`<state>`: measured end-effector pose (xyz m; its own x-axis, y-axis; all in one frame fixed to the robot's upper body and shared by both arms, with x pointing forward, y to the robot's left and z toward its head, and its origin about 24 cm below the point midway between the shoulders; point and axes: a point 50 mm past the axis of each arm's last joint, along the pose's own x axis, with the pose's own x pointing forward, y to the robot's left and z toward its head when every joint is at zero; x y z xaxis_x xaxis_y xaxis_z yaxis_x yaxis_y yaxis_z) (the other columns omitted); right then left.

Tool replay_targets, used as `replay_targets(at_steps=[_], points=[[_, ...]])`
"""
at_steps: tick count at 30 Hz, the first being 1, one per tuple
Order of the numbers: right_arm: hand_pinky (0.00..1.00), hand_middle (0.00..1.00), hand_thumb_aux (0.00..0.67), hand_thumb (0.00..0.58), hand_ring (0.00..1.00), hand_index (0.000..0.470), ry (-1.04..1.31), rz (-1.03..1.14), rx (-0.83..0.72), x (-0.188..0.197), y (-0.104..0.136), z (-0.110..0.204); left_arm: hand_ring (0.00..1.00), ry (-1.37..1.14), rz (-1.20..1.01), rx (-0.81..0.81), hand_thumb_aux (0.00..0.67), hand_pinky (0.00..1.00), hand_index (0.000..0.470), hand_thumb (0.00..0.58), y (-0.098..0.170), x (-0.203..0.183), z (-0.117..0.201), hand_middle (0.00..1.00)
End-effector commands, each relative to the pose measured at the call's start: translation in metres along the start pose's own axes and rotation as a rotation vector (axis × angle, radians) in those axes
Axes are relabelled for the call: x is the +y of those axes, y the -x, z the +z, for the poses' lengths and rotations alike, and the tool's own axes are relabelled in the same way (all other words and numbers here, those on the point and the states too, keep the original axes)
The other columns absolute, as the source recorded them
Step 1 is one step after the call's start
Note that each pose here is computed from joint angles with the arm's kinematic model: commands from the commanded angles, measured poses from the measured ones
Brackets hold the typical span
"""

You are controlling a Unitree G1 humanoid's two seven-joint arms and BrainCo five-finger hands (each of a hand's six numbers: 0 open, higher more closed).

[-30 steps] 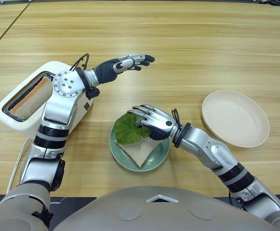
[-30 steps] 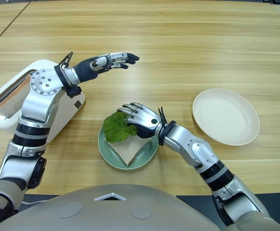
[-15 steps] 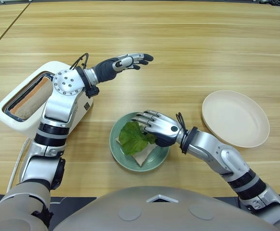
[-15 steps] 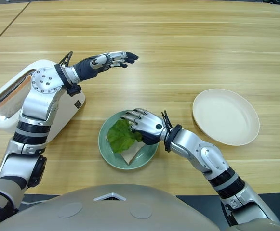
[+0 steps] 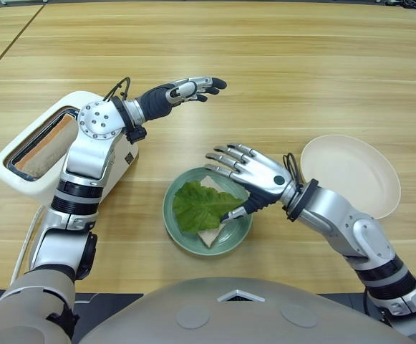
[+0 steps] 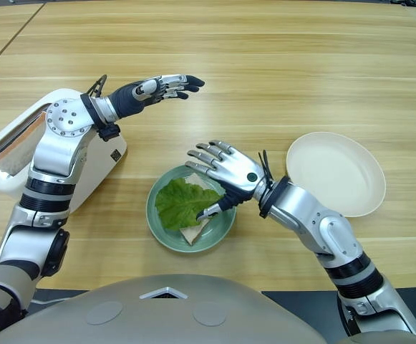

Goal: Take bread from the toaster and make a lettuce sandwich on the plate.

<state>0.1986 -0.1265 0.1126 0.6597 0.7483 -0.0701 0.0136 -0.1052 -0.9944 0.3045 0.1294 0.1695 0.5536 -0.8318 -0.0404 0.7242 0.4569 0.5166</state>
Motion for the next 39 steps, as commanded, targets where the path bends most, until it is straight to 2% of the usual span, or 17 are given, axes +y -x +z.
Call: replay_targets(at_steps=[1, 4, 8, 10, 13, 16, 25, 33, 36, 37, 38, 39], points=[[0.0, 0.0, 0.0, 0.0, 0.0, 0.0, 0.005, -0.056, 0.069, -0.013, 0.013, -0.014, 0.0, -0.072, 0.028, 0.006, 0.0, 0.0, 0.0, 0.0, 0.008, 0.012, 0.005, 0.0], [0.0, 0.0, 0.0, 0.0, 0.0, 0.0, -0.05, -0.188, 0.105, -0.026, 0.02, -0.023, 0.0, -0.336, 0.128, 0.059, 0.0, 0.0, 0.0, 0.0, 0.025, 0.032, 0.019, 0.0], [0.0, 0.0, 0.0, 0.0, 0.0, 0.0, -0.172, -0.342, 0.105, -0.028, 0.017, -0.031, 0.0, -0.794, 0.317, 0.099, 0.0, 0.0, 0.0, 0.0, 0.065, 0.059, 0.068, 0.0], [0.0, 0.0, 0.0, 0.0, 0.0, 0.0, -0.201, -0.374, 0.122, -0.026, 0.017, -0.035, 0.0, -0.921, 0.326, 0.15, 0.0, 0.0, 0.0, 0.0, 0.082, 0.063, 0.082, 0.0], [0.0, 0.0, 0.0, 0.0, 0.0, 0.0, -0.218, -0.385, 0.157, -0.02, 0.02, -0.041, 0.0, -1.066, 0.25, 0.319, 0.0, 0.0, 0.0, 0.0, 0.106, 0.062, 0.084, 0.0], [0.0, 0.0, 0.0, 0.0, 0.0, 0.0, -0.248, -0.358, 0.192, -0.008, 0.021, -0.048, 0.0, -1.122, 0.133, 0.498, 0.0, 0.0, 0.0, 0.0, 0.126, 0.057, 0.068, 0.0], [0.0, 0.0, 0.0, 0.0, 0.0, 0.0, -0.228, -0.307, 0.337, 0.019, 0.04, -0.076, 0.0, -1.087, 0.043, 0.818, 0.0, 0.0, 0.0, 0.0, 0.17, 0.059, 0.038, 0.0], [0.0, 0.0, 0.0, 0.0, 0.0, 0.0, -0.229, -0.286, 0.381, 0.03, 0.052, -0.085, 0.0, -0.97, -0.072, 1.055, 0.0, 0.0, 0.0, 0.0, 0.196, 0.055, 0.013, 0.0], [0.0, 0.0, 0.0, 0.0, 0.0, 0.0, -0.232, -0.275, 0.382, 0.032, 0.053, -0.086, 0.0, -0.963, -0.065, 1.052, 0.0, 0.0, 0.0, 0.0, 0.195, 0.055, 0.012, 0.0], [0.0, 0.0, 0.0, 0.0, 0.0, 0.0, -0.239, -0.271, 0.381, 0.032, 0.053, -0.086, 0.0, -0.958, -0.063, 1.043, 0.021, 0.0, 0.015, 0.036, 0.193, 0.054, 0.012, 0.0], [0.0, 0.0, 0.0, 0.0, 0.0, 0.0, -0.247, -0.269, 0.385, 0.033, 0.054, -0.087, 0.0, -0.951, -0.062, 1.042, 0.139, 0.0, 0.098, 0.216, 0.192, 0.054, 0.012, 0.0], [0.0, 0.0, 0.0, 0.0, 0.0, 0.0, -0.253, -0.265, 0.389, 0.034, 0.055, -0.087, 0.0, -0.943, -0.058, 1.047, 0.344, 0.0, 0.241, 0.443, 0.192, 0.055, 0.011, 0.0]])
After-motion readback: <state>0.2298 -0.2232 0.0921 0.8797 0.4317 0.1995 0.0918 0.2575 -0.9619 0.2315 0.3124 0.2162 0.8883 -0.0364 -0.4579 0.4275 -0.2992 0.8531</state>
